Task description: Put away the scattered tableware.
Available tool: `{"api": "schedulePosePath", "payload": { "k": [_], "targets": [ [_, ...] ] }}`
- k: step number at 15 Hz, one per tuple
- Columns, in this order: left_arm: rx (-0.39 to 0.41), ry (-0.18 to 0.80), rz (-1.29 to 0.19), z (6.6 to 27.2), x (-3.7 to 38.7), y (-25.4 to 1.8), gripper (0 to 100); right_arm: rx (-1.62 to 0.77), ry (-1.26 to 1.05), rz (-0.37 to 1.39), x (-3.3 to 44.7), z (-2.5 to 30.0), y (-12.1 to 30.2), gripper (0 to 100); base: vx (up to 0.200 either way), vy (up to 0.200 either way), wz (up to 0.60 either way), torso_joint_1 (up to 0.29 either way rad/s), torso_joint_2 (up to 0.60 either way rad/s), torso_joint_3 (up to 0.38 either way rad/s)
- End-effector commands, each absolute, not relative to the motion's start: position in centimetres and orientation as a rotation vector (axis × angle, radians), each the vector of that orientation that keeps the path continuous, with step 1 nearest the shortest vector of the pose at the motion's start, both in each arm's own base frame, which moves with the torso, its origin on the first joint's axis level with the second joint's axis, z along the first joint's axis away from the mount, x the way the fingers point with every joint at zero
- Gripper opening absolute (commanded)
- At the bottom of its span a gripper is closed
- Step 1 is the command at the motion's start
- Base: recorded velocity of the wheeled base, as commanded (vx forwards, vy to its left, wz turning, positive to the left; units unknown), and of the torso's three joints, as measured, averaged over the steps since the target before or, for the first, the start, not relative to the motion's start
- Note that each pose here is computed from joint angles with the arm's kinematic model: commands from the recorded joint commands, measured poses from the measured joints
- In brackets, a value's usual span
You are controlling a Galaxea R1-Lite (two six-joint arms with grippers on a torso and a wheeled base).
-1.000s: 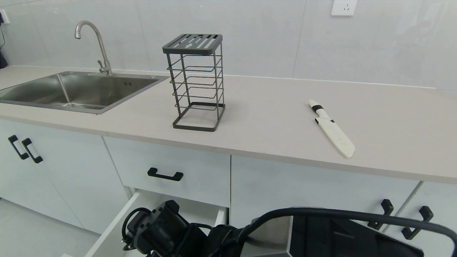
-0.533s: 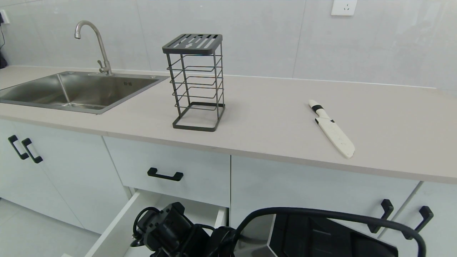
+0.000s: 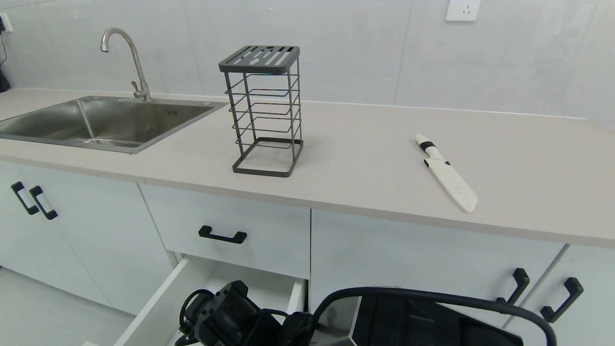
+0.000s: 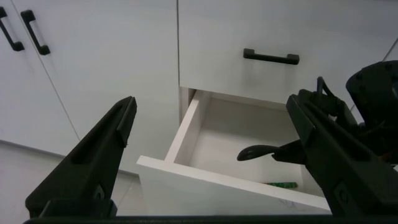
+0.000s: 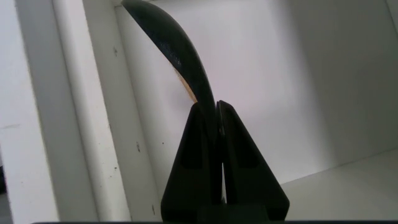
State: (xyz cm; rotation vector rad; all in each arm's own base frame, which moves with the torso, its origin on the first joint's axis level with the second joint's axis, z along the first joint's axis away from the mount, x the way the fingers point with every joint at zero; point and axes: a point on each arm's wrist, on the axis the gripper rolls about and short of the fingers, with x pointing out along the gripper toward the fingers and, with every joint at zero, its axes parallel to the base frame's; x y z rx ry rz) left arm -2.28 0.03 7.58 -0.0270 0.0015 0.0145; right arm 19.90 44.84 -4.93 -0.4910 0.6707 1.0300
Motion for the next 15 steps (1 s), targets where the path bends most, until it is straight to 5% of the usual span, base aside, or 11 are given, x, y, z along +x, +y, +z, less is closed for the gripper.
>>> {"api": "schedulePosePath", "payload": {
  "k": [1,15],
  "targets": [
    [-0.028,0.003,0.015,7.58,-2.27,0.03,100,-0.491,0.672,1.034,19.9,-4.99,44.87,0,0.0,0.0,0.0,0.0,0.0,0.0],
    [-0.028,0.003,0.015,7.58,-2.27,0.03,100,-0.576,0.624,1.06,19.91,-4.87,44.85,0,0.0,0.0,0.0,0.0,0.0,0.0]
  ]
}}
